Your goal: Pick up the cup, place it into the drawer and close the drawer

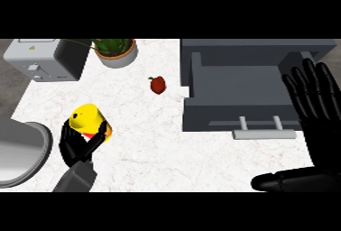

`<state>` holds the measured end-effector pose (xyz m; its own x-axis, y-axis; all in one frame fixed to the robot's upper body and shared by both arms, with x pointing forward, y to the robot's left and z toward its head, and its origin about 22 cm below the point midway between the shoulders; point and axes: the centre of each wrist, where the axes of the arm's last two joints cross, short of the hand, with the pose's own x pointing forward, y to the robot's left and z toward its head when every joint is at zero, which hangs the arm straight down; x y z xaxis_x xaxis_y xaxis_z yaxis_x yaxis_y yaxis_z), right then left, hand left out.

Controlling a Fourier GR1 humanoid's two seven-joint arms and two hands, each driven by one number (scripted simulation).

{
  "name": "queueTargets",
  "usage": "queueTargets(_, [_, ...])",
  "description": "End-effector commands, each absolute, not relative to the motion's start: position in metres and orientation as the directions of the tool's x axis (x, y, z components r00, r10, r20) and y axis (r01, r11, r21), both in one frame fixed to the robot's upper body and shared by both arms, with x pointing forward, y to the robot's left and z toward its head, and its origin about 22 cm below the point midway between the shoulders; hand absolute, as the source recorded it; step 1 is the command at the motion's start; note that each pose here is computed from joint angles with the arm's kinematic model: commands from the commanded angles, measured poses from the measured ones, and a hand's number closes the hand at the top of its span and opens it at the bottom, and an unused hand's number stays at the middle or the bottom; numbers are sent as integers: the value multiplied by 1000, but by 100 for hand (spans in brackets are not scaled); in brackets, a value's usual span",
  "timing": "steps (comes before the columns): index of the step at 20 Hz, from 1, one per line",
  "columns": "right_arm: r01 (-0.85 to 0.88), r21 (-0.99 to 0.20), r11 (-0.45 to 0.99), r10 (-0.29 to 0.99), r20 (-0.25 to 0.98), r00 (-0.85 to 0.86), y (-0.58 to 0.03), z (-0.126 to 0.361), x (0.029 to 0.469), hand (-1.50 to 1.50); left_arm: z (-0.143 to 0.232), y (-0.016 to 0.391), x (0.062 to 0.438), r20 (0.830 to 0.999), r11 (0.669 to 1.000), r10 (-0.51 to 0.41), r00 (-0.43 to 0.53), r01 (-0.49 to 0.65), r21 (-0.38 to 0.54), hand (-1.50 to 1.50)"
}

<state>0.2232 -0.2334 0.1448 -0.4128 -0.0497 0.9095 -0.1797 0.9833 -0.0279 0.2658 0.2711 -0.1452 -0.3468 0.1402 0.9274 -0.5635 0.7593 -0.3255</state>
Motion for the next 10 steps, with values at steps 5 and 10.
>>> queueTargets(5, [-174, -28, 984, -49, 905, -423, -239, 149, 227, -150, -142, 284, 265, 920, 898, 170, -352, -330, -292, 150])
queueTargets(10, [-170, -41, 985, -34, 908, -418, -239, 142, 213, -150, -140, 283, 263, 910, 958, 228, -346, -89, -274, 150])
